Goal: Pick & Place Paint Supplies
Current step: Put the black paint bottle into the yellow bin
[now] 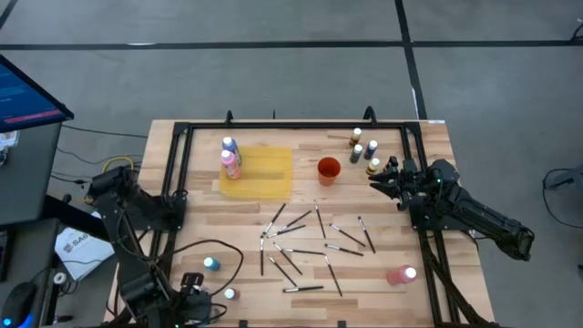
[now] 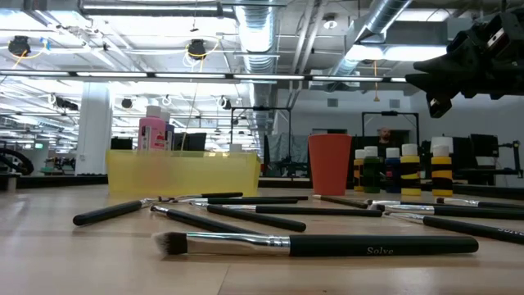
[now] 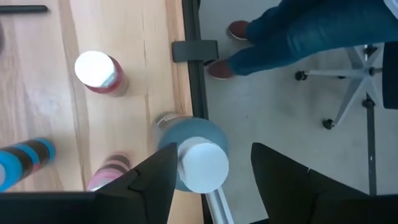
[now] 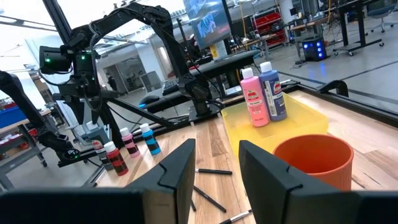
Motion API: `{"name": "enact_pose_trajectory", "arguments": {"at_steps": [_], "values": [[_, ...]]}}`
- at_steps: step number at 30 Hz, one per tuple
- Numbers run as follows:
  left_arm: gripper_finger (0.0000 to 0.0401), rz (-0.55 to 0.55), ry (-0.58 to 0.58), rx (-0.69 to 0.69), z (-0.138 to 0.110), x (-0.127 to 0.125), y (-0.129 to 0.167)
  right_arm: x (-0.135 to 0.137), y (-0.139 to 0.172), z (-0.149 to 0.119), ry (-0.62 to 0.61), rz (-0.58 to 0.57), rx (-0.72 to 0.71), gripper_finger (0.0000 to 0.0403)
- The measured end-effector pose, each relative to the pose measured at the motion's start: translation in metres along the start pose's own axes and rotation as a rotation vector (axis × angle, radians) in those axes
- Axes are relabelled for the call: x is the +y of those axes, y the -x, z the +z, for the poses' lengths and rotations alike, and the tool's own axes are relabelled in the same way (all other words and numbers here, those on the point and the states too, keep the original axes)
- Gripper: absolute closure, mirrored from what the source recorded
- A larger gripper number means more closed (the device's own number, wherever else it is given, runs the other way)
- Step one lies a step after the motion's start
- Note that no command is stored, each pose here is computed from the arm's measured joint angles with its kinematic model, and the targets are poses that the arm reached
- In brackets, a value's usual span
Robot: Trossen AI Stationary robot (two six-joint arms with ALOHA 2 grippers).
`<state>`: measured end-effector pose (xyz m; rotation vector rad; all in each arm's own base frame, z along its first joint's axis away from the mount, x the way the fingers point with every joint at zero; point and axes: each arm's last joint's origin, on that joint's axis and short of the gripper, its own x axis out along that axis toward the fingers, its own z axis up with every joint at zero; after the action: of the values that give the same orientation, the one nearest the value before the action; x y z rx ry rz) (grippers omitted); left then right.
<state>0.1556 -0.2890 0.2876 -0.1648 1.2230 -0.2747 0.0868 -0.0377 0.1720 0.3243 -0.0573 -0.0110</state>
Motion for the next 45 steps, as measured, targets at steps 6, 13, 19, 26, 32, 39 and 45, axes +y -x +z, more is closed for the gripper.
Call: {"name": "enact_pose_trajectory", "arguments": {"at_steps": [6, 13, 19, 26, 32, 39, 45], "values": [[0.0213, 0.02, -0.013, -0.027, -0.002, -0.001, 0.0, 0.0, 0.0, 0.0, 0.0, 0.0, 0.0, 0.0283], [0.0213, 0.051, -0.019, -0.012, -0.003, -0.003, -0.012, 0.0, 0.0, 0.0, 0.0, 0.0, 0.0, 0.0283], [0.0213, 0.06, -0.018, -0.006, -0.003, -0.004, -0.016, 0.0, 0.0, 0.0, 0.0, 0.0, 0.0, 0.0283], [0.0225, 0.057, 0.01, -0.001, -0.003, -0.004, -0.016, 0.0, 0.0, 0.0, -0.001, 0.0, 0.0, 0.0283], [0.0273, 0.062, 0.009, 0.0, -0.003, -0.003, -0.016, 0.0, 0.0, 0.0, 0.0, 0.0, 0.0, 0.0283], [0.03, 0.066, 0.009, -0.003, -0.003, -0.002, -0.015, 0.0, 0.0, 0.0, 0.0, 0.0, 0.0, 0.0283], [0.0299, 0.043, 0.032, 0.033, 0.002, 0.001, -0.015, 0.0, 0.0, 0.0, 0.0, 0.0, 0.0, 0.0283]]}}
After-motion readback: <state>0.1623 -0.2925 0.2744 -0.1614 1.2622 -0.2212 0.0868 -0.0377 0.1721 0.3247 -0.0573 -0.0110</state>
